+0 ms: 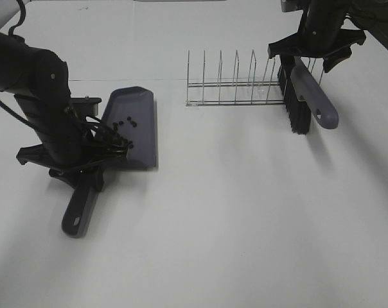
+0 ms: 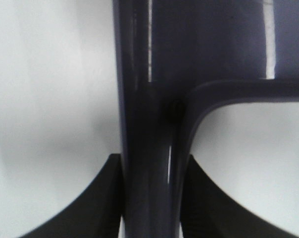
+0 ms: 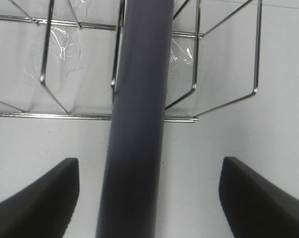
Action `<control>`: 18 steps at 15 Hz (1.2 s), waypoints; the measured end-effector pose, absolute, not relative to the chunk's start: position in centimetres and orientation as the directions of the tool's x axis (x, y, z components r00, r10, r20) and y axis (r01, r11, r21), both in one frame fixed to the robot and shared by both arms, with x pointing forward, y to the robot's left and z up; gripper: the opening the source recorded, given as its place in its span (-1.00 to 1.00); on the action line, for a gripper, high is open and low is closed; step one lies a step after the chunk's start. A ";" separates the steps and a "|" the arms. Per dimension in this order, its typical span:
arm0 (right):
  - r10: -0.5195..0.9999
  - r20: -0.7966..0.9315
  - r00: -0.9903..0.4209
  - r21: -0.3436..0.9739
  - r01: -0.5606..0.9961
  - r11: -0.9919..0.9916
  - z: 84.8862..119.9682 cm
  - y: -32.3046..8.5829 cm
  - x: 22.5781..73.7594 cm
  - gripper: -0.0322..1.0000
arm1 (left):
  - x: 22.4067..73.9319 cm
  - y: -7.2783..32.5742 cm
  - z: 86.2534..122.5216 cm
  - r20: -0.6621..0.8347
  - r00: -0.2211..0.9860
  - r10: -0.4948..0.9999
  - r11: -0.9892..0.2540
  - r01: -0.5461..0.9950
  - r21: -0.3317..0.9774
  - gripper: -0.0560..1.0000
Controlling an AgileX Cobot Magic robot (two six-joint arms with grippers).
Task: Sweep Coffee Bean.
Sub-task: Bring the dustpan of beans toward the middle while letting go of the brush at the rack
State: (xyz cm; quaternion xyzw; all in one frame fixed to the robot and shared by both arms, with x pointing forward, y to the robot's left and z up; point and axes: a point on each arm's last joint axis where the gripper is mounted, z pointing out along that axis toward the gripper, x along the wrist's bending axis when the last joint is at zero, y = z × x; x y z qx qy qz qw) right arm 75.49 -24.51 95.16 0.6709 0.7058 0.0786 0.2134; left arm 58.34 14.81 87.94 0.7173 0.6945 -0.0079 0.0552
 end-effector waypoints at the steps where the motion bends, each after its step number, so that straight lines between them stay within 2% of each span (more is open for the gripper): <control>1: 0.981 -0.196 -0.009 0.397 0.914 0.087 95.2 -24.5 75.5 0.49 | 58.7 14.6 88.2 -0.103 0.031 0.994 -0.022 0.996 0.089 -0.39; 3: 0.981 -0.196 -0.010 0.397 0.914 0.088 95.2 -24.5 75.5 0.49 | 59.1 14.3 88.4 -0.121 0.036 0.992 -0.022 0.994 0.110 -0.39; 9: 0.980 -0.200 -0.008 0.380 0.921 0.085 95.1 -24.6 75.3 0.49 | 58.5 13.7 87.1 -0.175 0.056 0.983 -0.056 0.998 0.006 -0.38; 10: 0.979 -0.201 -0.007 0.371 0.925 0.083 95.1 -24.6 75.3 0.49 | 58.5 13.7 87.1 -0.175 0.057 0.983 -0.057 0.998 0.004 -0.30; 11: 0.979 -0.203 -0.007 0.363 0.928 0.082 95.0 -24.6 75.2 0.49 | 58.4 13.7 87.1 -0.176 0.054 0.983 -0.055 0.998 -0.001 -0.13; 13: 0.978 -0.208 -0.005 0.338 0.938 0.076 95.0 -24.7 74.9 0.49 | 58.4 13.7 87.5 -0.179 0.055 0.982 -0.056 0.998 -0.001 0.30; 17: 0.979 -0.205 -0.001 0.310 0.949 0.066 94.9 -24.7 74.7 0.49 | 58.4 13.8 89.1 -0.185 0.070 0.980 -0.064 0.997 0.039 0.44; 18: 0.979 -0.206 0.004 0.300 0.952 0.059 95.6 -24.7 74.4 0.49 | 58.4 14.0 92.0 -0.181 0.108 0.977 -0.087 0.989 0.119 0.45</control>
